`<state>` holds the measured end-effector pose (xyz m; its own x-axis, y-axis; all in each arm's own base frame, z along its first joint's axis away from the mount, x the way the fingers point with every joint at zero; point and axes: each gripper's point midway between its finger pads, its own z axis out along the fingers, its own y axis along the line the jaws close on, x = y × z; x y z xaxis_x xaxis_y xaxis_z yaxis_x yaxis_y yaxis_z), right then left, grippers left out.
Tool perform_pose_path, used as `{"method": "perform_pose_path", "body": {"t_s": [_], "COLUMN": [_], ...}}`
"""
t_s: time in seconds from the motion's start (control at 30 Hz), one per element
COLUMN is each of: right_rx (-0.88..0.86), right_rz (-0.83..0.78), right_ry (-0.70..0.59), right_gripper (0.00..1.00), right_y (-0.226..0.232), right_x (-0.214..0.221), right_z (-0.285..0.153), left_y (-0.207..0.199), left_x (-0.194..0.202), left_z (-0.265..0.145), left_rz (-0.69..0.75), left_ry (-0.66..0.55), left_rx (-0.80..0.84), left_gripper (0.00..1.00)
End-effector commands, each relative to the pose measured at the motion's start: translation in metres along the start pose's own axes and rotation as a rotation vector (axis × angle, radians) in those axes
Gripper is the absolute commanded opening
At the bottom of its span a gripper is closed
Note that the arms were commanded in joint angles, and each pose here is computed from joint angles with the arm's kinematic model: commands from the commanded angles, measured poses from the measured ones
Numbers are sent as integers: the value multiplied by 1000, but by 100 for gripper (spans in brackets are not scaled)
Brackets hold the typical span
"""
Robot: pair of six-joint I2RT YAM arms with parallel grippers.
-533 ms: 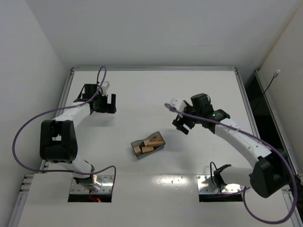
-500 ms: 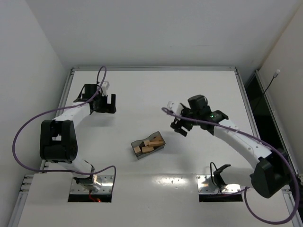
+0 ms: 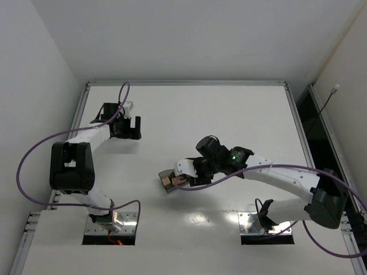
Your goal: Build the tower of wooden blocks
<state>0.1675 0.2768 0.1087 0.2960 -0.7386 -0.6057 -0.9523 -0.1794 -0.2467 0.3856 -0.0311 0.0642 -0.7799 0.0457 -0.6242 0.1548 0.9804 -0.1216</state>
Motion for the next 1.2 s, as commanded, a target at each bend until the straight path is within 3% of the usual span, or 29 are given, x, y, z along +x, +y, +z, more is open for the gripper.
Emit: {"method": "perform_pose_path", "body": {"t_s": [0.0,0.17,0.3,0.47,0.63,0.9,1.17], "right_rx": [87,41,-54,-106,-117,-134,-197], "right_rz": [-59,-57,-183,-225,-224,-192,-174], "right_ry": [-61,-86,-75,-60,-25,-26,-25], "right_gripper": [47,35,30,24,24,37,37], "right_y": [-29,-29,-2,13,8,-4,-2], "right_x": [-27,-38,-41,-39,-37,-44,-47], "right_z": [-1,3,15,27,46,64,79], "left_y": [2,0,0,0,-1,-1,1], "left_x": [-11,-13,-13,-15,-13,-10,-11], "left_z": [-1,-2,4,7,6,9,15], "left_rz": [8,17,14,12,10,18,15], "left_ry": [-25,-25,-14,-5,3,12,23], "left_rx": [10,19,31,31,41,41,42], "left_gripper": [100,100,100,100,100,100,100]}}
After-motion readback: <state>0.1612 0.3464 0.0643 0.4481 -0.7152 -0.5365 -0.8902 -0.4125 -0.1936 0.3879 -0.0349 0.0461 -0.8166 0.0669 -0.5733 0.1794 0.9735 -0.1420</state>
